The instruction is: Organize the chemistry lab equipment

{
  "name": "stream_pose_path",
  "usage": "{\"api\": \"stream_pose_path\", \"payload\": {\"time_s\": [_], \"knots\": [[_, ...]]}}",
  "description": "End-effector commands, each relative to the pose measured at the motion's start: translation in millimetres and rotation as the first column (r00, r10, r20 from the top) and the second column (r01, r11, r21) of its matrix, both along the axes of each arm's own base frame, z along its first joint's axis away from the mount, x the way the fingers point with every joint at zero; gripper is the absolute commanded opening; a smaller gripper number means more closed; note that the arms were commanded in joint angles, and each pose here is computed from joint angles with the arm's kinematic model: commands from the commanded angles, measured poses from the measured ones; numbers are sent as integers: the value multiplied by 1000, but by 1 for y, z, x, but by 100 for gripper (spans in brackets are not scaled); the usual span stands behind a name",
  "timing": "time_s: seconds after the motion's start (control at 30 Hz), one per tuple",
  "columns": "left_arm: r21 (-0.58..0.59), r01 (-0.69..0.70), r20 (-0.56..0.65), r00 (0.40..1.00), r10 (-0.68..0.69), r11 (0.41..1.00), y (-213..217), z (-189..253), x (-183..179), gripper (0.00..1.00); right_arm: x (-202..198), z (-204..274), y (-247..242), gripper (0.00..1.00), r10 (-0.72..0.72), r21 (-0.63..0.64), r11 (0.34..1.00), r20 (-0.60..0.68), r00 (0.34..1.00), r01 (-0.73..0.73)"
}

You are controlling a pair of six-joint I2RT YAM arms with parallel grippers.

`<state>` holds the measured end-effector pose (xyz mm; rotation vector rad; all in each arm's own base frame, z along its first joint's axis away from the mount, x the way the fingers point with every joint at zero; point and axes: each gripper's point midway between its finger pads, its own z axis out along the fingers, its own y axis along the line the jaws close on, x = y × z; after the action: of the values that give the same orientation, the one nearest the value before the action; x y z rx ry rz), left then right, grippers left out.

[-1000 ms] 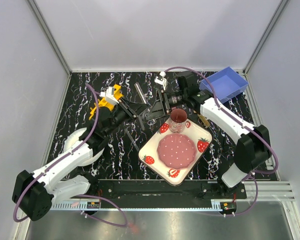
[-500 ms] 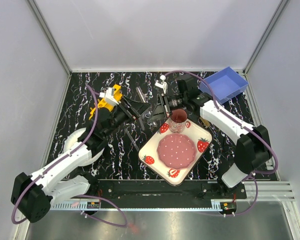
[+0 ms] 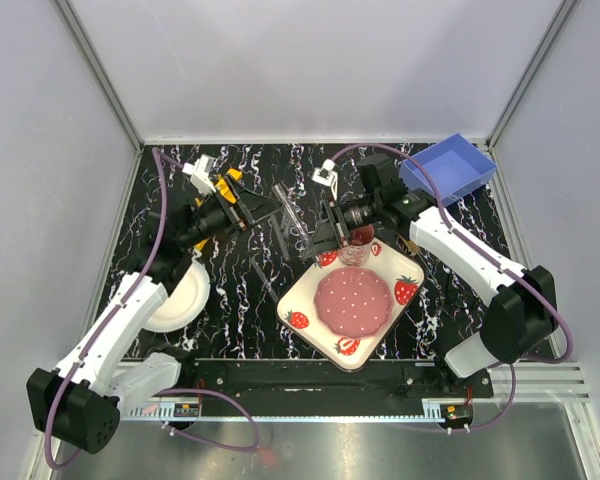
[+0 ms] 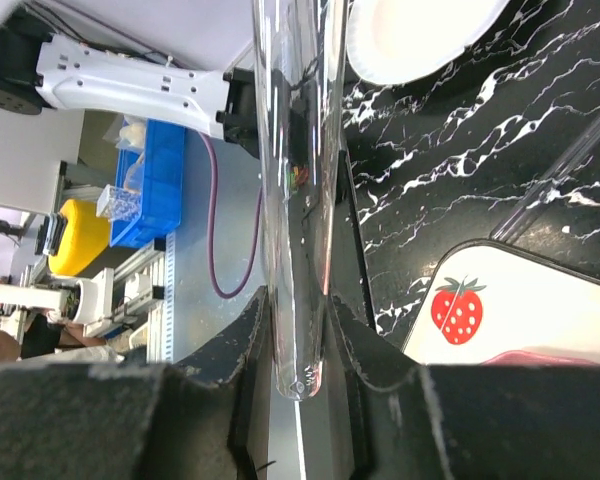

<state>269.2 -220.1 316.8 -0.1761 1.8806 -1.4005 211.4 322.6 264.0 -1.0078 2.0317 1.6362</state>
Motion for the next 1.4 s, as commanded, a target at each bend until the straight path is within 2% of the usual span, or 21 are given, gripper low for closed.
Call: {"api": "stream_pose_path", "payload": {"time_s": [0.0, 0.1, 0.23, 0.37, 0.6, 0.8, 0.9, 1.03, 1.17, 1.23, 1.37], "knots": [[-26, 186, 50, 982, -185, 982, -15, 30, -26, 99, -15, 7, 0, 16, 63, 6, 998, 94, 994, -64], [-24, 194, 66, 979, -192, 981, -16, 37, -24, 98, -18, 3, 2, 16, 83, -7, 997, 102, 991, -83], [37, 190, 63, 979, -192, 981, -16, 31, -16, 92, -22, -2, 5, 16, 108, -34, 994, 128, 986, -104], [92, 200, 25, 979, -203, 976, -16, 22, -14, 74, -22, -6, 6, 16, 114, -52, 993, 140, 984, -108], [153, 211, 5, 977, -215, 965, -12, 16, -17, 57, -21, -8, 7, 17, 119, -61, 992, 149, 982, -112], [147, 219, 6, 975, -222, 965, -13, 17, -18, 44, -23, -10, 8, 17, 131, -73, 990, 159, 979, -121], [124, 235, 23, 971, -239, 964, -15, 25, -22, 34, -22, -11, 7, 17, 127, -80, 990, 167, 978, -115], [106, 258, 37, 964, -263, 960, -17, 32, -28, 29, -22, -11, 6, 19, 127, -82, 990, 175, 976, -114], [102, 255, 39, 965, -260, 961, -15, 33, -31, 17, -21, -11, 5, 23, 123, -88, 990, 189, 974, -108], [101, 241, 43, 968, -246, 965, -14, 35, -32, 15, -21, -8, 4, 31, 119, -88, 991, 201, 972, -103], [126, 172, 43, 983, -178, 977, -4, 34, -25, 13, -19, -4, -2, 67, 112, -110, 990, 261, 959, -85]]}}
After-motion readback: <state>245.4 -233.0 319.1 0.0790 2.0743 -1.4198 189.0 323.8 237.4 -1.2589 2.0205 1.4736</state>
